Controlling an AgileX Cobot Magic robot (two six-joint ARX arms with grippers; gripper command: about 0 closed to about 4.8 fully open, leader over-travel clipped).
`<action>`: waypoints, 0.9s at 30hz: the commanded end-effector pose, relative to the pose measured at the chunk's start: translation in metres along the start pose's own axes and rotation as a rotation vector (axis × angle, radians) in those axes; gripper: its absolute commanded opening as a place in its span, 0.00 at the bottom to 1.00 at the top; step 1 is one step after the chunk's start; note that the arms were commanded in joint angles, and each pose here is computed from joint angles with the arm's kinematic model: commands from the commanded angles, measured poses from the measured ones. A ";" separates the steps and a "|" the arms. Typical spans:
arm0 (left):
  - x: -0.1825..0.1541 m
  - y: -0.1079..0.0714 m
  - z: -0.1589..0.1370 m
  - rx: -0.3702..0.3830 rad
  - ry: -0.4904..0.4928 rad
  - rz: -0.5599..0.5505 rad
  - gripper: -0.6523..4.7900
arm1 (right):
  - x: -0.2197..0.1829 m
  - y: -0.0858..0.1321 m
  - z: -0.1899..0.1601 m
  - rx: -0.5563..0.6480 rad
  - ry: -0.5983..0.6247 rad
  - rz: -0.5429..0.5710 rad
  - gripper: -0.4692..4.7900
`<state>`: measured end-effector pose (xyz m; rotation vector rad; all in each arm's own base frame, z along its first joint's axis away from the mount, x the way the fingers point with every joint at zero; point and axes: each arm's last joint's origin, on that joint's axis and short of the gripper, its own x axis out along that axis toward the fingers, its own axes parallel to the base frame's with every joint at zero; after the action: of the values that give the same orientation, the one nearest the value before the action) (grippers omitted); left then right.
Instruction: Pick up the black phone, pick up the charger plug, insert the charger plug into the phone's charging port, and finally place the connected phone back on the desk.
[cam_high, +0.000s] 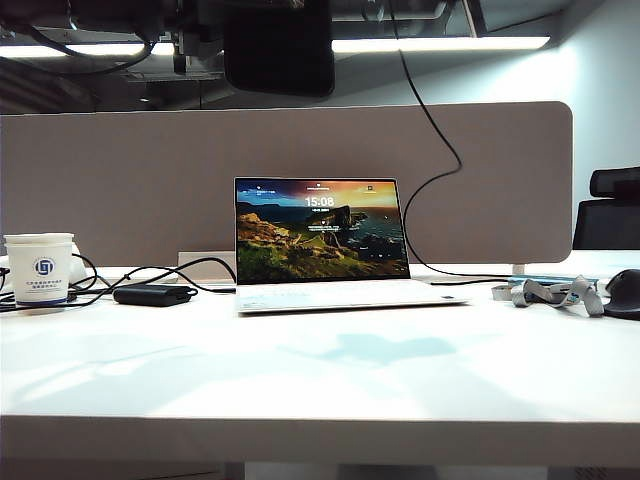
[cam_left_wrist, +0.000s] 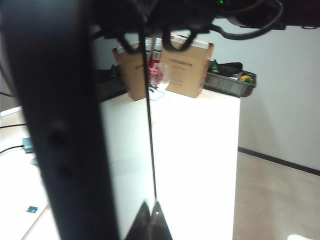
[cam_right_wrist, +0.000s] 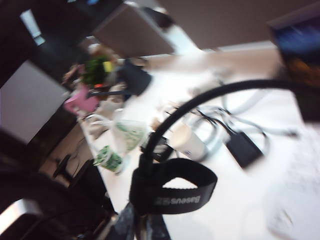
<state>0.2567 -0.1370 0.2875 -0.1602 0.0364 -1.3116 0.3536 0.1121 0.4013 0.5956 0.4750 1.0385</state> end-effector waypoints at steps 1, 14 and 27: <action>-0.001 -0.003 0.007 0.007 -0.022 -0.034 0.11 | -0.002 0.014 0.010 -0.153 -0.023 0.140 0.09; 0.001 -0.005 0.005 -0.016 -0.008 -0.083 0.11 | 0.004 0.039 0.009 -0.298 0.006 0.324 0.09; 0.002 -0.009 0.005 -0.032 0.014 -0.166 0.11 | 0.023 0.060 -0.009 -0.350 0.145 0.512 0.09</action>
<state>0.2506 -0.1416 0.2870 -0.2010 0.1054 -1.4682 0.3226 0.1573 0.4279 0.3565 0.2818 1.5875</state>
